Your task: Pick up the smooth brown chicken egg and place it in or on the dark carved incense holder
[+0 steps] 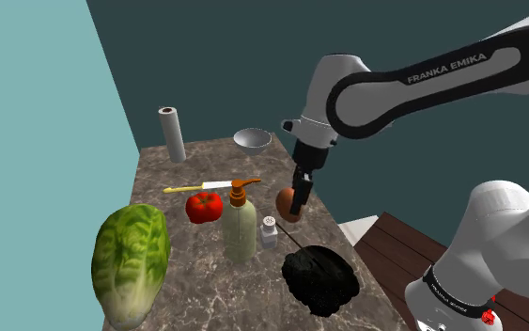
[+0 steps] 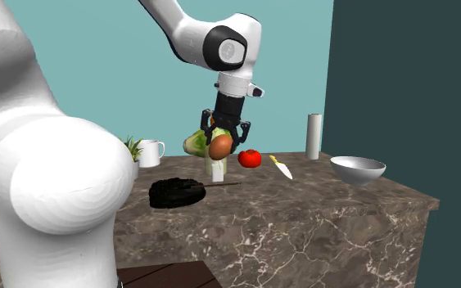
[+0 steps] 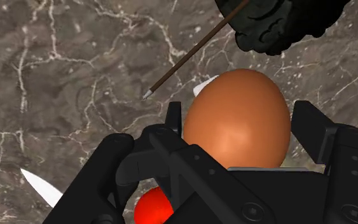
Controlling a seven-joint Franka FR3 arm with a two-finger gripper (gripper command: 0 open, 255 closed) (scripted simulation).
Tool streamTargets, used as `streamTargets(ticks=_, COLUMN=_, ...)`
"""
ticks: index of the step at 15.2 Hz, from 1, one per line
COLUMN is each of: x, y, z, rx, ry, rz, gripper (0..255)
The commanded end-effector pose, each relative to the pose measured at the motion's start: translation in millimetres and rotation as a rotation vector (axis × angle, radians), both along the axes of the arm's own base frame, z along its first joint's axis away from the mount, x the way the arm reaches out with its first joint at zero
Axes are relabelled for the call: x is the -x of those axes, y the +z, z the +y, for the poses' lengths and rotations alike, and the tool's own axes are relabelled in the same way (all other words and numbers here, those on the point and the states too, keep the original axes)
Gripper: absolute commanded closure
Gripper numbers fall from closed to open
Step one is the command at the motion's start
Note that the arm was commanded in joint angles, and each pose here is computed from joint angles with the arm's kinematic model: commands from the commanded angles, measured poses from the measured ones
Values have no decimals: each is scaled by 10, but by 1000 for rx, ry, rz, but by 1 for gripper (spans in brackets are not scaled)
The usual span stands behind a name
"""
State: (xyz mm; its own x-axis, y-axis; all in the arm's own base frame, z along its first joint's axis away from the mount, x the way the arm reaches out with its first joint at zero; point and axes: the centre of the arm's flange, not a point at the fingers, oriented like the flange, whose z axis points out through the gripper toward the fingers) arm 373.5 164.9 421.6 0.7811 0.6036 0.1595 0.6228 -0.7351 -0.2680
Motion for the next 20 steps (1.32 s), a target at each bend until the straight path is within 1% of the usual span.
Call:
streamTargets(ticks=1, x=288, y=-7, z=59, rx=0, ry=-1, rz=-1, gripper=255)
streamTargets(ticks=5, x=806, y=-5, z=161, rx=0, ry=-1, rz=-1, gripper=255)
streamTargets(ticks=6, x=1003, y=-4, z=200, rx=0, ry=-1, rz=-1, gripper=255)
streamTargets(ticks=20, x=1003, y=-715, z=200, rx=0, ry=-1, rz=-1, gripper=255)
